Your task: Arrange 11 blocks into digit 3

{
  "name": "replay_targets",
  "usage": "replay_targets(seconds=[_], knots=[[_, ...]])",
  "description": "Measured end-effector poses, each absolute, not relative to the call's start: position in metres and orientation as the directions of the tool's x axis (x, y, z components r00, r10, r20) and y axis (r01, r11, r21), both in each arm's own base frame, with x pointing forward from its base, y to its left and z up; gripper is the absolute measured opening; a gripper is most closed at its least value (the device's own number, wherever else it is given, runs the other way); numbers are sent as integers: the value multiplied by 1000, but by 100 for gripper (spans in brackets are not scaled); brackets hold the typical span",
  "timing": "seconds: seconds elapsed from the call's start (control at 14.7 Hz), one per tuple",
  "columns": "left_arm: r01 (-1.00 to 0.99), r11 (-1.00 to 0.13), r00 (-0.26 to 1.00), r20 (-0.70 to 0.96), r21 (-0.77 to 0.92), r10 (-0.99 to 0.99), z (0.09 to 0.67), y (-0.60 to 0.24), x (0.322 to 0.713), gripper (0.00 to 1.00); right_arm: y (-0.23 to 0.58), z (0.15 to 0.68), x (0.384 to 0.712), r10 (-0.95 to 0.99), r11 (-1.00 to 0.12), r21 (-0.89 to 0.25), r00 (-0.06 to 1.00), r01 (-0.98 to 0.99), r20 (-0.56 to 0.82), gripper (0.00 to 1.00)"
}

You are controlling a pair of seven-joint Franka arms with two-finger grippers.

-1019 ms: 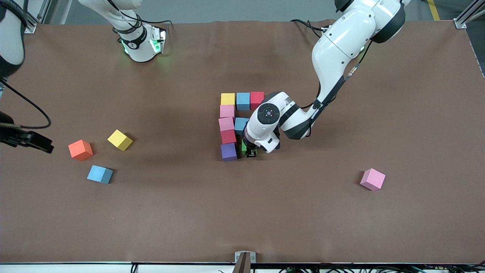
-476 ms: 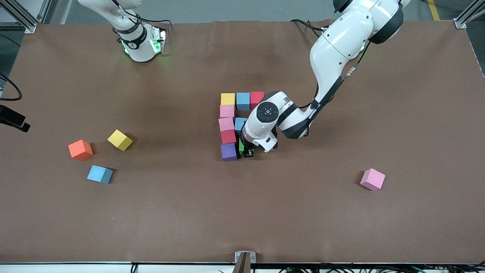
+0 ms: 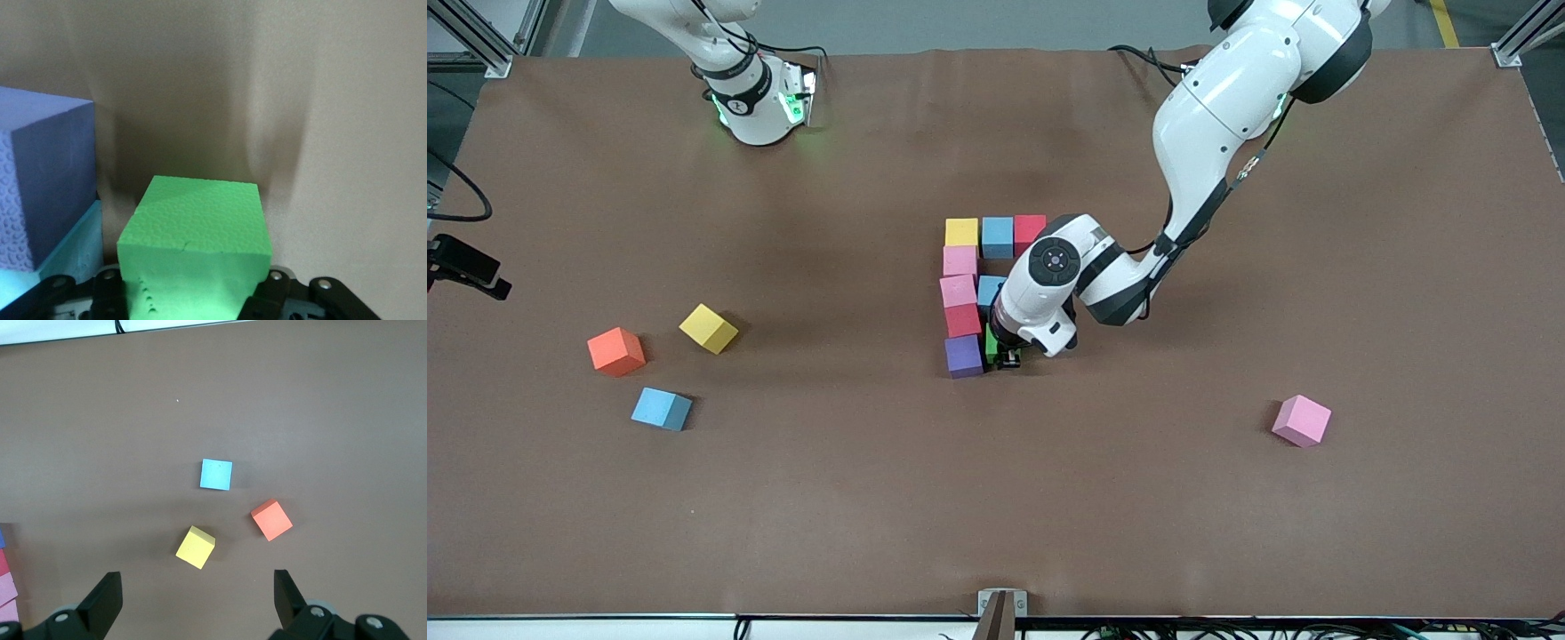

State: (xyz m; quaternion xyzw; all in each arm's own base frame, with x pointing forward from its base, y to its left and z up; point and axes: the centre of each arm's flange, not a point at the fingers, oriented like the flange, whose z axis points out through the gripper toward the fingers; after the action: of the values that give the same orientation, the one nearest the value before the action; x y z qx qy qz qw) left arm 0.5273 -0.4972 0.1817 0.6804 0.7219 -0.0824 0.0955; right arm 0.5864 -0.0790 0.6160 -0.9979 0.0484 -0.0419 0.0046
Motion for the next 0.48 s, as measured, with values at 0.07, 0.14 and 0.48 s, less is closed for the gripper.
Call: replay_targets(seconds=[0.07,0.14,0.48], knots=[[998,60,-56,-251,11,966,182,-497,527,60,-79,615,586,-100,-995,-14,992,-99,80,100],[998,61,-56,-251,12,966,182,-497,527,60,-79,613,585,-100,-995,-14,992,-99,77,100],[998,62,-57,-253,13,966,181,-498,528,60,-76,606,578,-96,-995,-17,993,-95,74,100]])
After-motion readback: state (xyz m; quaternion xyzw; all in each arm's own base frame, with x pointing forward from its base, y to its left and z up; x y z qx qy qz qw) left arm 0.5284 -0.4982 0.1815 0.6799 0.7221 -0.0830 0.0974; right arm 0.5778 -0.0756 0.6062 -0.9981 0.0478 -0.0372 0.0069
